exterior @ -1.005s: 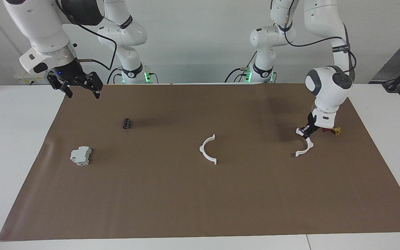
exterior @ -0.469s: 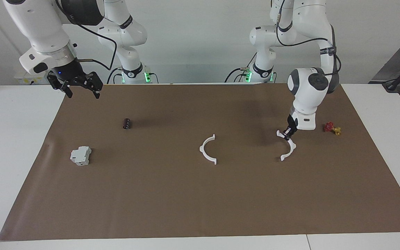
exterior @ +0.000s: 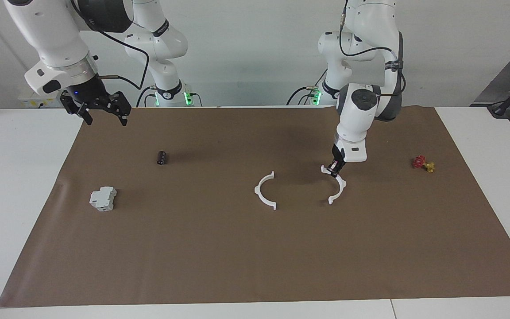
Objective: Assemble drain pipe with both arms
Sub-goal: 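Carry the clamp half with the left gripper to the placed half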
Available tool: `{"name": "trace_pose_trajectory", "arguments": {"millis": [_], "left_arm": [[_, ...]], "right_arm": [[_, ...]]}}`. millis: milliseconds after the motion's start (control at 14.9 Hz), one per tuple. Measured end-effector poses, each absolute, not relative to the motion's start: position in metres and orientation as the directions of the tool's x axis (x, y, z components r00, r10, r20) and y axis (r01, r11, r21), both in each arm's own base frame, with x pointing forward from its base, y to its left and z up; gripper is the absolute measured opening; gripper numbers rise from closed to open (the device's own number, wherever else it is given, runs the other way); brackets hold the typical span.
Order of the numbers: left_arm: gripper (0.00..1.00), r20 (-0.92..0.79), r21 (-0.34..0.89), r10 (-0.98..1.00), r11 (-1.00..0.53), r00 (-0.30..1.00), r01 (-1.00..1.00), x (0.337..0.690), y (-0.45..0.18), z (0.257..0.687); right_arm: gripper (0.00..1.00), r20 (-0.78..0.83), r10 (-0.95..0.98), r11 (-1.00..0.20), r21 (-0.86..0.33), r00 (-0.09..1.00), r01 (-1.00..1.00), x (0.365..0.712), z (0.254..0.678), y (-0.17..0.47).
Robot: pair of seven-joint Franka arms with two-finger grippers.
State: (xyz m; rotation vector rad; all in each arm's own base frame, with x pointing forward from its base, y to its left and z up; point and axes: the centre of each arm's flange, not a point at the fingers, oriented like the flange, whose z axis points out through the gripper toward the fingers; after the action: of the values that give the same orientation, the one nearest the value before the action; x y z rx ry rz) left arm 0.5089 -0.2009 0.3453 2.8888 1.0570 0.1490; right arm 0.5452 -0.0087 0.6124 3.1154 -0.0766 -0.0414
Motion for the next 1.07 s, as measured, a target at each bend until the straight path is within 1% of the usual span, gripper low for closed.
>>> {"name": "trace_pose_trajectory", "arguments": {"millis": [201, 402, 603, 1072], "left_arm": [[0.07, 0.076, 0.109, 0.614, -0.788, 0.785, 0.606, 0.502, -0.226, 0.341], [0.07, 0.065, 0.103, 0.590, -0.806, 0.805, 0.583, 0.497, -0.255, 0.317], [0.07, 0.061, 0.112, 0.606, -0.794, 0.793, 0.597, 0.499, -0.267, 0.300], [0.07, 0.062, 0.137, 0.619, -0.782, 0.783, 0.608, 0.495, -0.292, 0.308]], "right_arm": [[1.00, -0.026, -0.049, -0.998, 0.026, 0.998, -0.049, 0.545, 0.612, -0.009], [1.00, -0.026, -0.049, -0.998, 0.026, 0.998, -0.049, 0.545, 0.612, -0.009], [1.00, -0.026, -0.049, -0.998, 0.026, 0.998, -0.049, 0.545, 0.612, -0.009], [1.00, -0.026, -0.049, -0.998, 0.026, 0.998, -0.049, 0.545, 0.612, -0.009]]}}
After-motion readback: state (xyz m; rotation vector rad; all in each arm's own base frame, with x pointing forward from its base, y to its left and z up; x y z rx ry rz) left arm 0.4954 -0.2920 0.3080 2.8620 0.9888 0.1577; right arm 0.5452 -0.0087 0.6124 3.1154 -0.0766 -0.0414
